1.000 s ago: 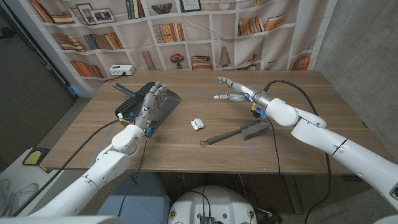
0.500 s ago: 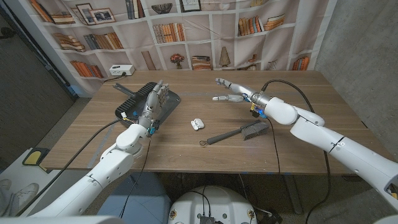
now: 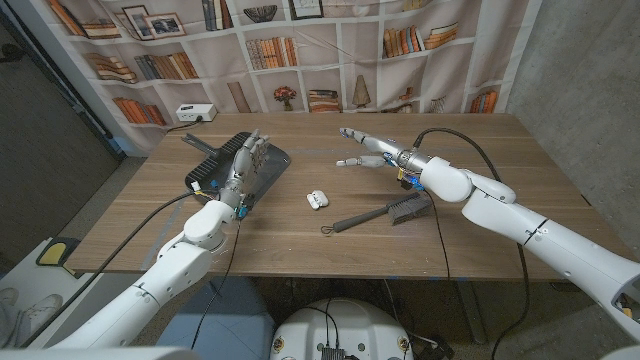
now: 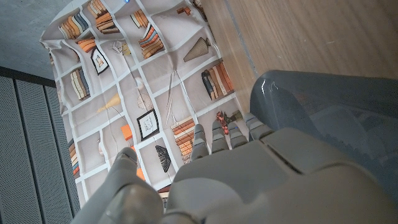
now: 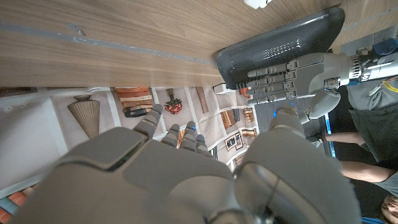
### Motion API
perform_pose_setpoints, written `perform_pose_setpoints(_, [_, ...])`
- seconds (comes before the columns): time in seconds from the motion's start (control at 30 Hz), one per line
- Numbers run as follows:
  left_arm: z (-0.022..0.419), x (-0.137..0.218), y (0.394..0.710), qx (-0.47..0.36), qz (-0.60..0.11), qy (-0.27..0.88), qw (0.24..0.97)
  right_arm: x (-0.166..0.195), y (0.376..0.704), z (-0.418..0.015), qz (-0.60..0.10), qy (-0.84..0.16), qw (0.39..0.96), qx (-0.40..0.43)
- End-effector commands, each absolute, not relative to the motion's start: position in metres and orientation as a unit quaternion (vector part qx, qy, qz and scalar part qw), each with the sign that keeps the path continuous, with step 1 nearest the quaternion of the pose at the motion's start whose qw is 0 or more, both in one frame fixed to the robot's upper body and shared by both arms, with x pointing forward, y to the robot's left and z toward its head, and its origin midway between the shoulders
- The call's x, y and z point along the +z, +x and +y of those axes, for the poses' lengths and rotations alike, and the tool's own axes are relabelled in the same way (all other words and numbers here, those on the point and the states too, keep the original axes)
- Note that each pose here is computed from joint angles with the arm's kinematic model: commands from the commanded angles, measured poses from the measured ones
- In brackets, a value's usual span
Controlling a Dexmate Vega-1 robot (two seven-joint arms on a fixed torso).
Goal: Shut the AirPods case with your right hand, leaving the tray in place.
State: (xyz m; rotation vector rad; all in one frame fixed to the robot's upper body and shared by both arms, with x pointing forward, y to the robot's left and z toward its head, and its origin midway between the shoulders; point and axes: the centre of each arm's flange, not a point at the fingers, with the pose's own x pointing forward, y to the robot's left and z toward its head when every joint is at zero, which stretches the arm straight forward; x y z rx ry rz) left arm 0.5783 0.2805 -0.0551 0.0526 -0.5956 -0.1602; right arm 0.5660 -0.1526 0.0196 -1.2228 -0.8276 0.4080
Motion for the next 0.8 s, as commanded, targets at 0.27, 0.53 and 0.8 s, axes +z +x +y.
perform_pose_setpoints(0.27, [0.282, -0.065, 0.575, -0.047, -0.288, 0.017, 0.956, 0.018, 0.556, -0.131, -0.377, -0.608, 0.673, 0.188])
perform_pose_setpoints(0.53, [0.281, -0.07, 0.573, -0.03, -0.3, 0.01, 0.953, 0.02, 0.553, -0.119, -0.381, -0.629, 0.65, 0.193])
perform_pose_setpoints(0.8, [0.279, -0.077, 0.576, -0.02, -0.315, -0.003, 0.949, 0.022, 0.553, -0.11, -0.374, -0.645, 0.634, 0.205])
